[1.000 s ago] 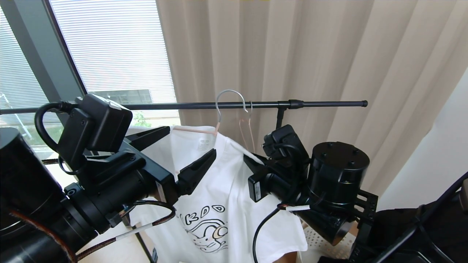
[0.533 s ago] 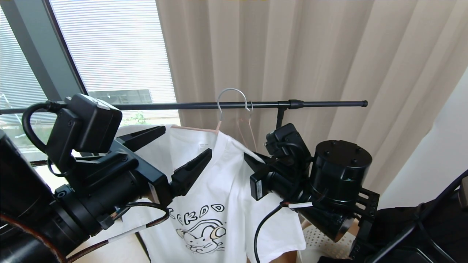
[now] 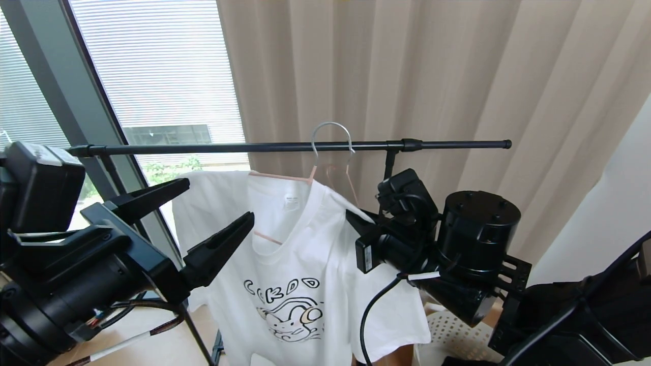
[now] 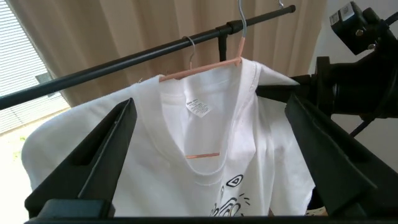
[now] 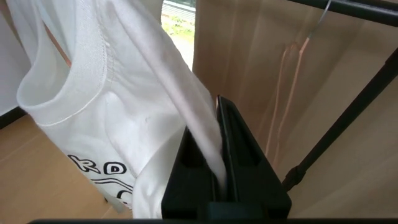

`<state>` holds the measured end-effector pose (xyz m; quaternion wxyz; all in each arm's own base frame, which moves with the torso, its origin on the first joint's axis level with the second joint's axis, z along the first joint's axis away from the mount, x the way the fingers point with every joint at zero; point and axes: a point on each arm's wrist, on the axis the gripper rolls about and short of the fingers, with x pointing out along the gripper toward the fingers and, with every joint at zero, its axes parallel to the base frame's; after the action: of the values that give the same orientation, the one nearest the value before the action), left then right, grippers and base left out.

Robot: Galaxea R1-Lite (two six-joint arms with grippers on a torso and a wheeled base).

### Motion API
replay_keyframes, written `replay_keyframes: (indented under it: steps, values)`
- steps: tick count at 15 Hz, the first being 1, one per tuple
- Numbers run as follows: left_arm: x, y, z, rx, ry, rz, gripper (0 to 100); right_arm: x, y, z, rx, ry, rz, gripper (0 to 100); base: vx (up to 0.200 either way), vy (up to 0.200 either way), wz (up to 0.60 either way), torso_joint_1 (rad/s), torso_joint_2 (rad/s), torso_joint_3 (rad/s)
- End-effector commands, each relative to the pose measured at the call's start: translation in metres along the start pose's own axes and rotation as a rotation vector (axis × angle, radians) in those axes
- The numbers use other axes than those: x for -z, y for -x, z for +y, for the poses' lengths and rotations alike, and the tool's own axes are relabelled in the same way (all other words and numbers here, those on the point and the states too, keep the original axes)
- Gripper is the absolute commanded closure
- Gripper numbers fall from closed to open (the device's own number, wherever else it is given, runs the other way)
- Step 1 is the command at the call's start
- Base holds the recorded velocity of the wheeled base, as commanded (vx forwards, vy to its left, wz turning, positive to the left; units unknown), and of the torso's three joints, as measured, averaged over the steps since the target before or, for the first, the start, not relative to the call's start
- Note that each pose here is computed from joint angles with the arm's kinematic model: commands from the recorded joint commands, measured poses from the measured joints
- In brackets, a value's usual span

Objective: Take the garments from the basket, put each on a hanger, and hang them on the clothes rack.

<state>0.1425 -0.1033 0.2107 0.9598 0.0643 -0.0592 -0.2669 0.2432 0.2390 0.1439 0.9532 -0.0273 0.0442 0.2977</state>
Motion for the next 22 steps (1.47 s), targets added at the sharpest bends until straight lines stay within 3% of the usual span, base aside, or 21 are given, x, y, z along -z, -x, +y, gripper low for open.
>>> replay_keyframes:
  steps: [1, 2, 3, 7, 9, 12, 13, 14, 16, 19, 21, 22]
  values:
    - [-0.005, 0.015, 0.018, -0.099, -0.043, 0.02, 0, 0.001, 0.004, -0.005, -0.015, 0.003, 0.007, 100, 0.0, 0.0, 0.0, 0.0, 0.0, 0.0]
    - [-0.016, 0.02, 0.029, -0.143, -0.038, 0.049, 0, 0.001, 0.006, -0.007, -0.029, 0.011, 0.01, 100, 0.0, 0.0, 0.0, 0.0, 0.0, 0.0]
    - [-0.03, 0.024, 0.037, -0.13, -0.007, 0.07, 0, 0.0, 0.009, -0.009, -0.044, 0.011, 0.009, 100, 0.0, 0.0, 0.0, 0.0, 0.0, 0.0]
    - [-0.083, 0.048, 0.067, -0.002, 0.035, 0.197, 0, 0.004, 0.013, -0.014, -0.082, 0.04, 0.026, 100, 0.0, 0.0, 0.0, 0.0, 0.0, 0.0]
    - [-0.088, 0.045, 0.074, 0.021, -0.066, 0.287, 0, 0.01, 0.019, -0.015, -0.131, 0.084, 0.045, 100, 0.0, 0.0, 0.0, 0.0, 0.0, 0.0]
    - [-0.072, 0.034, 0.077, 0.134, -0.237, 0.381, 0, 0.011, 0.022, -0.015, -0.158, 0.131, 0.046, 100, 0.0, 0.0, 0.0, 0.0, 0.0, 0.0]
    - [-0.072, 0.034, 0.077, 0.134, -0.237, 0.381, 0, 0.011, 0.022, -0.015, -0.158, 0.131, 0.046, 100, 0.0, 0.0, 0.0, 0.0, 0.0, 0.0]
    - [-0.065, 0.024, 0.08, 0.199, -0.257, 0.397, 0, 0.011, 0.022, -0.015, -0.162, 0.152, 0.046, 100, 0.0, 0.0, 0.0, 0.0, 0.0, 0.0]
    - [-0.068, 0.013, 0.084, 0.288, -0.265, 0.352, 0, 0.011, 0.022, -0.014, -0.178, 0.172, 0.043, 100, 0.0, 0.0, 0.0, 0.0, 0.0, 0.0]
    - [-0.072, -0.004, 0.093, 0.327, -0.292, 0.333, 0, 0.011, 0.022, -0.014, -0.192, 0.189, 0.038, 100, 0.0, 0.0, 0.0, 0.0, 0.0, 0.0]
    - [-0.086, -0.016, 0.106, 0.333, -0.275, 0.318, 0, 0.012, 0.023, -0.014, -0.194, 0.19, 0.044, 100, 0.0, 0.0, 0.0, 0.0, 0.0, 0.0]
    - [-0.111, -0.026, 0.123, 0.306, -0.225, 0.336, 0, 0.013, 0.023, -0.014, -0.194, 0.19, 0.046, 100, 0.0, 0.0, 0.0, 0.0, 0.0, 0.0]
